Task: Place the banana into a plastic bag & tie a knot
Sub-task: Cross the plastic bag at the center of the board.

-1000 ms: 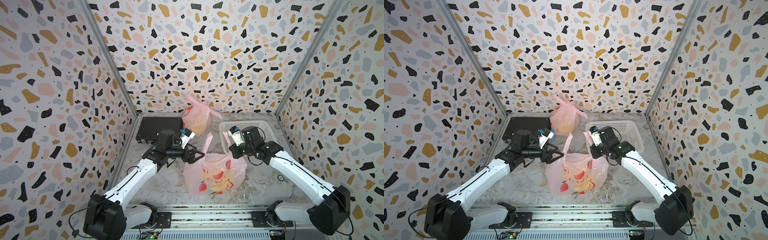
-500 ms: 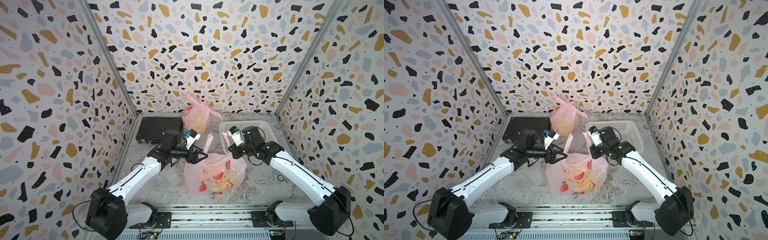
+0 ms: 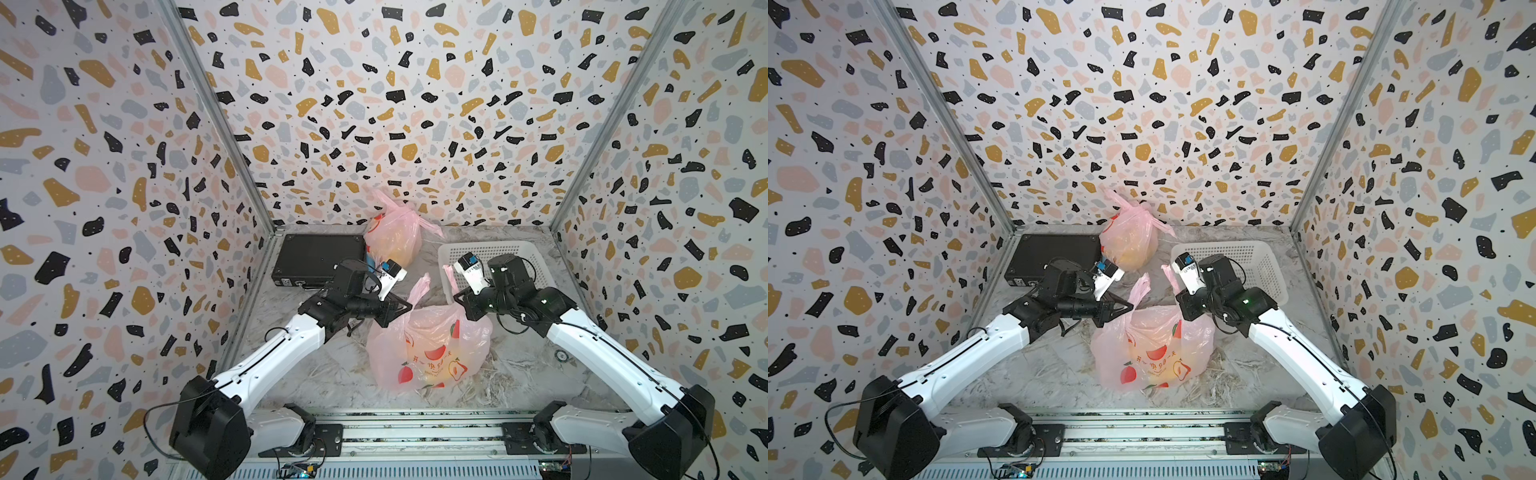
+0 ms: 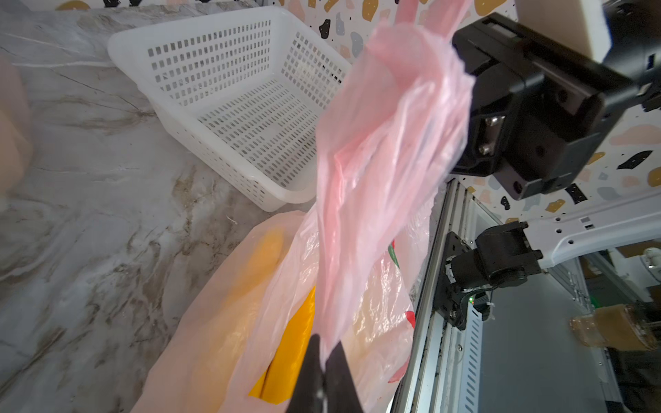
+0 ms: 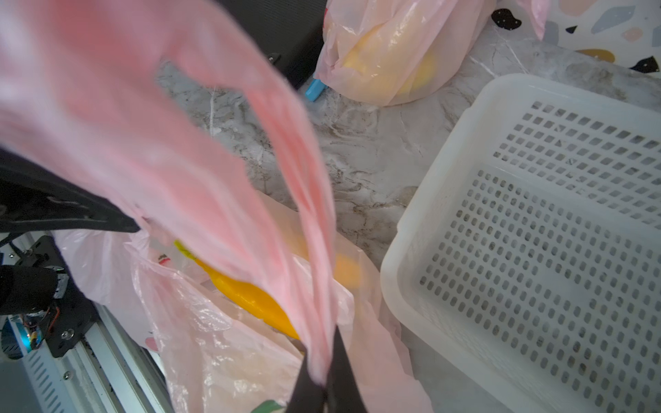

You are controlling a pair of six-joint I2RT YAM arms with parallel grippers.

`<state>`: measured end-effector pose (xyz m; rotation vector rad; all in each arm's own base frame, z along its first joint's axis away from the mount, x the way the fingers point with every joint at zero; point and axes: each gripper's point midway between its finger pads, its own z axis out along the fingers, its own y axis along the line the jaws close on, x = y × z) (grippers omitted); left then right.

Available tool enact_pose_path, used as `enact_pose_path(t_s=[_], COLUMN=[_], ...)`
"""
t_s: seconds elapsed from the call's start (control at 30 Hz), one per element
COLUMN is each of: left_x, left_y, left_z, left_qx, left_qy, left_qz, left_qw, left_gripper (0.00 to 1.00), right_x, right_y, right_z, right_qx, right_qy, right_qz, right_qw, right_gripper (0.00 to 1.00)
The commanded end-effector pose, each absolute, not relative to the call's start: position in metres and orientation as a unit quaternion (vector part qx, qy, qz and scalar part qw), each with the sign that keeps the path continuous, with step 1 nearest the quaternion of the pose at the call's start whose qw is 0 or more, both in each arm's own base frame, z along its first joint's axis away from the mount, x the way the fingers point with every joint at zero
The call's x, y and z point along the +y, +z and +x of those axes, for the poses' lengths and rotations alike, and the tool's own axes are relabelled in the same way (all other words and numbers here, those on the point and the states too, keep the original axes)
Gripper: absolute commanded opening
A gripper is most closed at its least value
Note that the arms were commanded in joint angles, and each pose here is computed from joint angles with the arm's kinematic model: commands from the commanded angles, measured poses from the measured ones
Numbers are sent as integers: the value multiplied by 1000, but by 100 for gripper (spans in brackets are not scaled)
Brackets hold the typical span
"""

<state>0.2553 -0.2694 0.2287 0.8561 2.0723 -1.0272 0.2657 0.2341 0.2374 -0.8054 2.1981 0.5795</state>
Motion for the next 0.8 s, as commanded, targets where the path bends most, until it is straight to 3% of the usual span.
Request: enact_pose_path(t_s=[0.0, 0.3, 0.77], left_x=[-257, -271, -276], left_y=[236, 231, 234], left_z=[265, 255, 230], left_qx=[813, 809, 777], left_qy=[-321, -297, -341], left_qz=[327, 373, 410], left_qw=[359, 343, 334], left_gripper=[0, 0, 0], right_x=[240, 277, 285], right_y=[247, 221, 210], right_z=[254, 210, 206], right_qx=[829, 793, 807], right_qy=[221, 194, 171], right_qz=[-347, -466, -481], right_qw=[380, 342, 297], right_gripper=[0, 0, 0])
